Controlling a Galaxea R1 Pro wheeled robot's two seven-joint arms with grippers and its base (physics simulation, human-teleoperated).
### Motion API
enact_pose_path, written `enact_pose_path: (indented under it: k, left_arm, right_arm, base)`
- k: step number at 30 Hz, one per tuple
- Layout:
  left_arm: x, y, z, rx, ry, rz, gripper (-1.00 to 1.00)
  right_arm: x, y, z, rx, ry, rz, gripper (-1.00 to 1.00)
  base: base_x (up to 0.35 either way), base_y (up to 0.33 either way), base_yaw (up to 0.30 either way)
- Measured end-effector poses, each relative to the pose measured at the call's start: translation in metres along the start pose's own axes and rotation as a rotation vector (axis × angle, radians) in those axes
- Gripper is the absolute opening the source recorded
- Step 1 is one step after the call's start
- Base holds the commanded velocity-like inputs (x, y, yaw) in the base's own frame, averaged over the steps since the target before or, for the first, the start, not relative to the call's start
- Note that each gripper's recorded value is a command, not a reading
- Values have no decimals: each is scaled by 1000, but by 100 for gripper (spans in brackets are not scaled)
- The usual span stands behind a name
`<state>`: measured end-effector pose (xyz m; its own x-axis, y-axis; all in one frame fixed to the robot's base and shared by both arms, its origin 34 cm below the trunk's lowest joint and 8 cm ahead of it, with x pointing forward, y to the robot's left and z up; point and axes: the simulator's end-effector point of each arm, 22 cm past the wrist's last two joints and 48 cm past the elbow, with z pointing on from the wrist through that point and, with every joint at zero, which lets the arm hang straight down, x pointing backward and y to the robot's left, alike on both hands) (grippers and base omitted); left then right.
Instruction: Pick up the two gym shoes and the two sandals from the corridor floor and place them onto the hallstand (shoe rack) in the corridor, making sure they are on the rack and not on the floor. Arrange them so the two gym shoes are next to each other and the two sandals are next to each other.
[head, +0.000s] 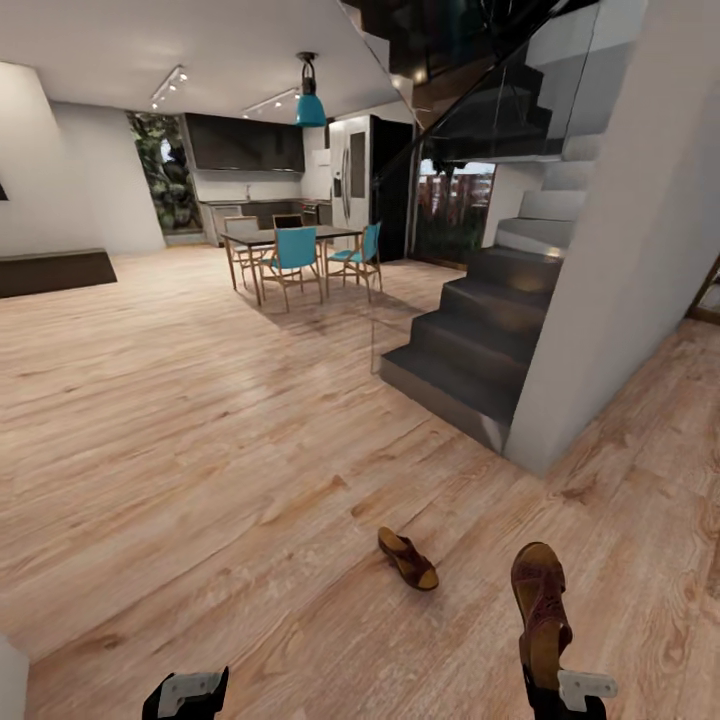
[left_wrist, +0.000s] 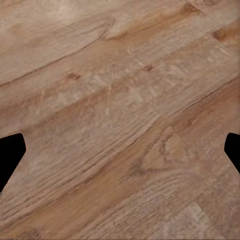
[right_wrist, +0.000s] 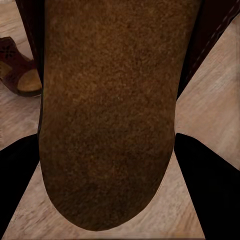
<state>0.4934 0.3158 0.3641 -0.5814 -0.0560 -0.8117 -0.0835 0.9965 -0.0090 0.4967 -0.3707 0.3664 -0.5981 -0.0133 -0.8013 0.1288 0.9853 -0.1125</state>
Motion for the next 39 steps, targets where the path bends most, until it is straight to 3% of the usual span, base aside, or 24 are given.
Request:
enact_pose_path:
  k: [9, 24, 39]
  left_arm:
    - [0, 0, 0, 0, 1, 0, 100]
    - [0, 0, 0, 0, 2, 0, 100]
    - [0, 0, 0, -1, 2, 0, 100]
  right_arm:
    - [0, 2, 0, -2, 0, 1, -100]
    - [-1, 1, 0, 1, -1, 1, -100]
    - [0, 1, 0, 0, 0, 1, -100]
  base:
    - [80, 256, -37]
    - [4, 12, -3]
    - [0, 0, -214]
